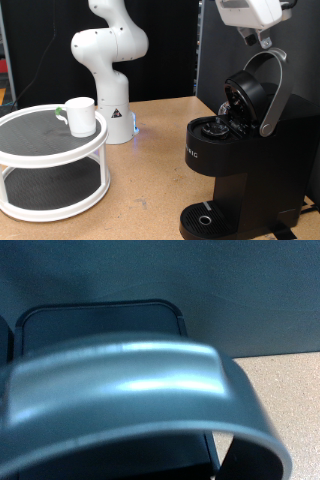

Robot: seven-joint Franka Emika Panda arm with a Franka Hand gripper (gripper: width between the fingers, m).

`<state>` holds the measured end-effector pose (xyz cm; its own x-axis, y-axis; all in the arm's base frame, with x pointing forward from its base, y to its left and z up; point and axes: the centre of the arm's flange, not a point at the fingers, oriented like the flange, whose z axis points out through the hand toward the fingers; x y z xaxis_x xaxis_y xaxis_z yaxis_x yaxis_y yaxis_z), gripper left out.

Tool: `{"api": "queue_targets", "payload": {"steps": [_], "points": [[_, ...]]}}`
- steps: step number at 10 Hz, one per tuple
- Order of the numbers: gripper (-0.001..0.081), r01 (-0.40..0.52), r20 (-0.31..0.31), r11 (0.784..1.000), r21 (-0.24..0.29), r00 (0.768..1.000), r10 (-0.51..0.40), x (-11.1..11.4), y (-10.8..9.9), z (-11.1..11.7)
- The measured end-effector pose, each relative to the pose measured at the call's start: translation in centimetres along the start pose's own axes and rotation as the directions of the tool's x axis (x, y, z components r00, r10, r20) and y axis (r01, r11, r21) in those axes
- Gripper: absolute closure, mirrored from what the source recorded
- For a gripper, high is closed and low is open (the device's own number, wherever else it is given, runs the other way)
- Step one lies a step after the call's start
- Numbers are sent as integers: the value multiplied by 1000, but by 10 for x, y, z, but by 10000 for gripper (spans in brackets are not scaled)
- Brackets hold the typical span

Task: Make a cup of coffee with the keurig machine

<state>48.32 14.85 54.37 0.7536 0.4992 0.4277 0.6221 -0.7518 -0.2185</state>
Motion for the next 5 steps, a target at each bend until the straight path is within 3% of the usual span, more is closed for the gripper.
{"api": "queue_targets", "payload": {"steps": [1, 2, 4, 5], "points": [[394, -1, -3, 1000, -2, 1000, 1, 3, -5, 1], [394, -2, -7, 1000, -3, 1000, 2, 5, -9, 1], [671, -6, -14, 1000, -6, 1000, 6, 11, -17, 2], [671, -7, -16, 1000, -6, 1000, 7, 13, -20, 1]]}}
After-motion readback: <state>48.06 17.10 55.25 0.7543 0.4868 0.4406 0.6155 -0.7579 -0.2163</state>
